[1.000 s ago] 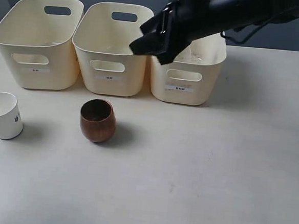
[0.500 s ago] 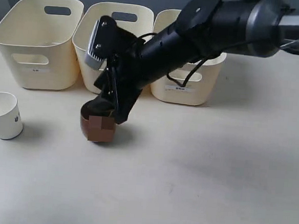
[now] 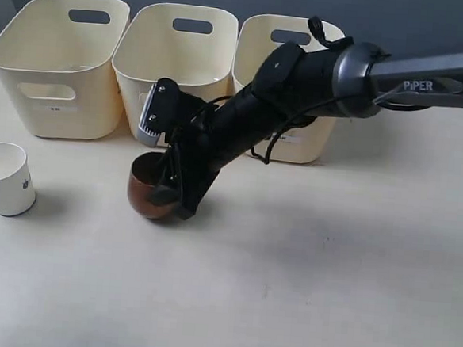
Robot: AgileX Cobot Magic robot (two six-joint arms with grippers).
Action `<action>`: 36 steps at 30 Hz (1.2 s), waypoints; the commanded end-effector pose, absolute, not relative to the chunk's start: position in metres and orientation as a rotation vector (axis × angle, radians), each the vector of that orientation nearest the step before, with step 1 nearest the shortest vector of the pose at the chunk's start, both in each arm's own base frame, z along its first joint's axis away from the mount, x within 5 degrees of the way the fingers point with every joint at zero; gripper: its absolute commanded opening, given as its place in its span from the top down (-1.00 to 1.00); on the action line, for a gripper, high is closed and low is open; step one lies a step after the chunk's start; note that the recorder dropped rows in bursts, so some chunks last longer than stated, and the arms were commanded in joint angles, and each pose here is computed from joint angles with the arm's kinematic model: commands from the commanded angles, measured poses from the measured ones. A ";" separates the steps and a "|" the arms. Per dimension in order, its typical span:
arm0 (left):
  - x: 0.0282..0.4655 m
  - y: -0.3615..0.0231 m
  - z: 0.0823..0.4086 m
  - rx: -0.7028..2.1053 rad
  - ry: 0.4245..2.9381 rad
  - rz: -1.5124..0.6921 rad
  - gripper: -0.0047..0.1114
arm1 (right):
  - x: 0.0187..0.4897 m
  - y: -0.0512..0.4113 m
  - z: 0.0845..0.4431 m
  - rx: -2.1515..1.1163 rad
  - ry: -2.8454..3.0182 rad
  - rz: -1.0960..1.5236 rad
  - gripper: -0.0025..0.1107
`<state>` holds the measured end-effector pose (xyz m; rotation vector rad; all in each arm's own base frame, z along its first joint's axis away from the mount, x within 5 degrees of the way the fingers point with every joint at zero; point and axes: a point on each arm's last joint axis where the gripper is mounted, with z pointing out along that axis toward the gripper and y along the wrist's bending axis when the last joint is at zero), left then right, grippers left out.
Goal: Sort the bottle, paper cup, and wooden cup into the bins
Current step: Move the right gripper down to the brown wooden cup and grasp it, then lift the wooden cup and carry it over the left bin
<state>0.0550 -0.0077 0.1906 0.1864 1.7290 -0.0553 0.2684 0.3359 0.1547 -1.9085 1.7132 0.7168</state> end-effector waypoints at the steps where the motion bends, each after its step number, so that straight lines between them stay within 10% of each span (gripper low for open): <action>1: 0.055 -0.008 0.192 0.190 1.712 -0.059 0.92 | 0.268 0.337 0.154 -1.906 1.707 0.713 0.02; 11: 0.055 -0.008 0.192 0.190 1.712 -0.059 0.92 | 0.269 0.337 0.154 -1.907 1.706 0.711 0.96; 17: 0.055 -0.008 0.192 0.190 1.712 -0.059 0.92 | 0.270 0.337 0.154 -1.899 1.707 0.698 0.77; 25: 0.055 -0.008 0.192 0.190 1.712 -0.059 0.92 | 0.276 0.338 0.159 -1.845 1.698 0.632 0.97; 36: 0.055 -0.008 0.192 0.190 1.712 -0.059 0.92 | 0.292 0.359 0.253 -1.609 1.451 0.652 0.97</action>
